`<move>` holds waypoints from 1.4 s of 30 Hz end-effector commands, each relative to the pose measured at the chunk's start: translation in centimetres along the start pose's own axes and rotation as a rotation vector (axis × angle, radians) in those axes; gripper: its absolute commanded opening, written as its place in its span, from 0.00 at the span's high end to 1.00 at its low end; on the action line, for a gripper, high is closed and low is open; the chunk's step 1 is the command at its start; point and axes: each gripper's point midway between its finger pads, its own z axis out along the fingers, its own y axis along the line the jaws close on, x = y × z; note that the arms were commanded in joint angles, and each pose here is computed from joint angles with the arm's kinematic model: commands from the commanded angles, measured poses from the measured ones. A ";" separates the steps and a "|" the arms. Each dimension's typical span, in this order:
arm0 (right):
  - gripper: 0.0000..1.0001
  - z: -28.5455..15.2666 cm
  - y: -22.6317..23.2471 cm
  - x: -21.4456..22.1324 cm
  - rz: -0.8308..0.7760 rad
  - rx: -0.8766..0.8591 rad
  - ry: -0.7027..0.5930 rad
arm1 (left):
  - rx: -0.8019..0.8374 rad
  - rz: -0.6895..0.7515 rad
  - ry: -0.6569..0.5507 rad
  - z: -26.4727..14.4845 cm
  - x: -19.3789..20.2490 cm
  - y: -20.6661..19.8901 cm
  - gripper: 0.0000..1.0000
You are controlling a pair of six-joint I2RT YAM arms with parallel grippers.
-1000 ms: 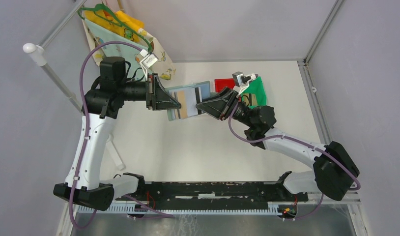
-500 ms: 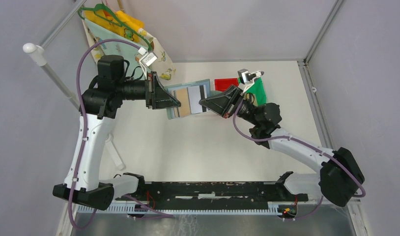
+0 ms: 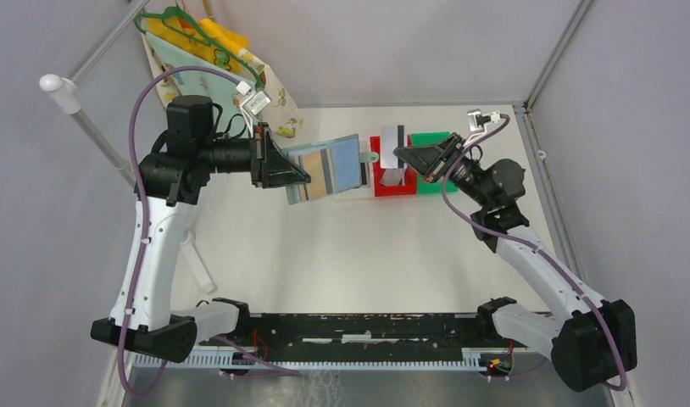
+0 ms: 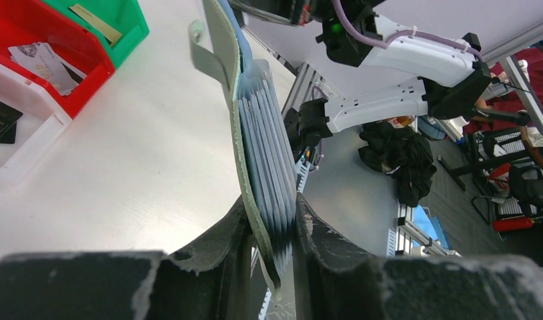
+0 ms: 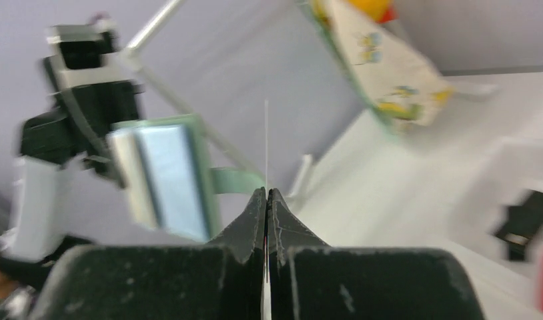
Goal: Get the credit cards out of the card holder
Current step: Place the credit card in the storage box.
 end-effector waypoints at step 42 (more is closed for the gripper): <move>0.97 0.4 -31.9 6.0 -0.295 0.955 0.348 | -0.012 0.061 -0.024 -0.6 -0.8 -0.9 0.98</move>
